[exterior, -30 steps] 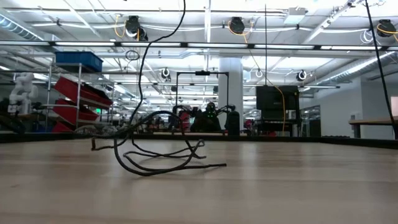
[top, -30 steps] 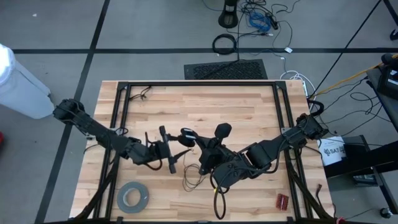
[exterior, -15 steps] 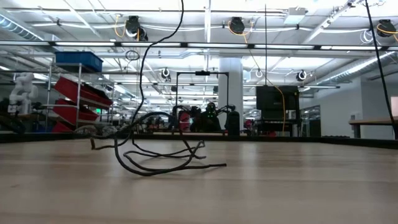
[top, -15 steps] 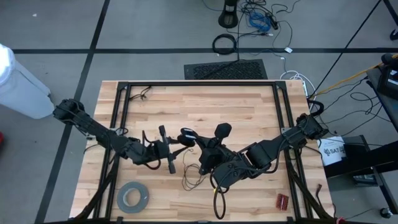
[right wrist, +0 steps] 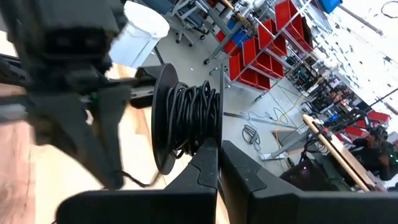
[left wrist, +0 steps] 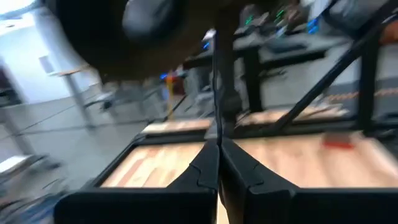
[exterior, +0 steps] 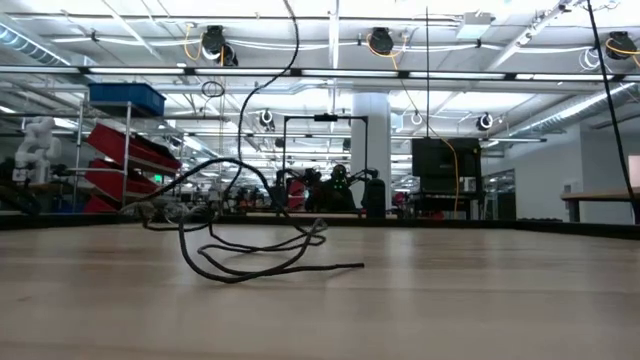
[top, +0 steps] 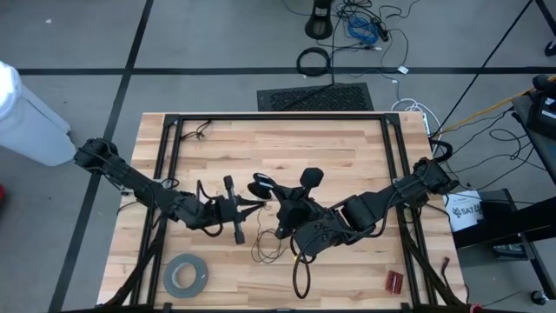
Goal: Coil cords
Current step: Uncoil the black wire from the spool
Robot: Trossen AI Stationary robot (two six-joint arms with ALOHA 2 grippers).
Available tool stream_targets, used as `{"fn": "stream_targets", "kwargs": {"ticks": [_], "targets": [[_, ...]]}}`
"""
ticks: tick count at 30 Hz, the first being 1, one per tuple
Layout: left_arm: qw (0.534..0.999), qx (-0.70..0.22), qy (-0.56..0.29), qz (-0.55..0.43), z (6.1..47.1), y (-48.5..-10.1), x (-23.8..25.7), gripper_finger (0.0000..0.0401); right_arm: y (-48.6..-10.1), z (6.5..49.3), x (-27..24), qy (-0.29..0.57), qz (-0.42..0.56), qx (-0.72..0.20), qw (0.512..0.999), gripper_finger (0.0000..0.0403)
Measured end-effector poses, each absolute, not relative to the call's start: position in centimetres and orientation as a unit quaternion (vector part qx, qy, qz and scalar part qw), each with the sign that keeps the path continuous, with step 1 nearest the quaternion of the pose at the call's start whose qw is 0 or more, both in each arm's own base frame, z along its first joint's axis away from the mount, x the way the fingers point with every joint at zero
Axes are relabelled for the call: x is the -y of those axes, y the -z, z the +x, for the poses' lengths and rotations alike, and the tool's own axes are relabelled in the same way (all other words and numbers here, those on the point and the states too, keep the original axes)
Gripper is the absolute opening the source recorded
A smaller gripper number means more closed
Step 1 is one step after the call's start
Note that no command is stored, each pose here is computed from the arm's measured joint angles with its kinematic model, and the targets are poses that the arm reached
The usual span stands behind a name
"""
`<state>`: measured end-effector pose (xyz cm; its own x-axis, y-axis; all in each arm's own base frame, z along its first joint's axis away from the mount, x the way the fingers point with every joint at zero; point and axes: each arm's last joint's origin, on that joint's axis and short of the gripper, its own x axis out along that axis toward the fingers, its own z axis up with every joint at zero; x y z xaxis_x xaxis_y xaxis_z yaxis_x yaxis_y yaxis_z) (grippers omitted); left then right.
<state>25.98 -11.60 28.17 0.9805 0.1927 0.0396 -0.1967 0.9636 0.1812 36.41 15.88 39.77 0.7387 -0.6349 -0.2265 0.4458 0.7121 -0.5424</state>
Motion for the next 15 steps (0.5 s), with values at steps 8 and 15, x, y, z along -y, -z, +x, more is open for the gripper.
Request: {"fn": "stream_targets", "kwargs": {"ticks": [8, 15], "targets": [[0.994, 0.065, -0.039, 0.079, 25.7, -29.2, 12.3, 0.0008, -39.0, 36.5, -15.1, 0.307, -0.228, -0.221, 0.897, 0.0], [0.986, 0.076, -0.085, 0.12, 23.3, -31.3, 12.5, 0.0008, -38.5, 35.9, -15.5, 0.299, -0.241, -0.24, 0.892, 0.0]]}}
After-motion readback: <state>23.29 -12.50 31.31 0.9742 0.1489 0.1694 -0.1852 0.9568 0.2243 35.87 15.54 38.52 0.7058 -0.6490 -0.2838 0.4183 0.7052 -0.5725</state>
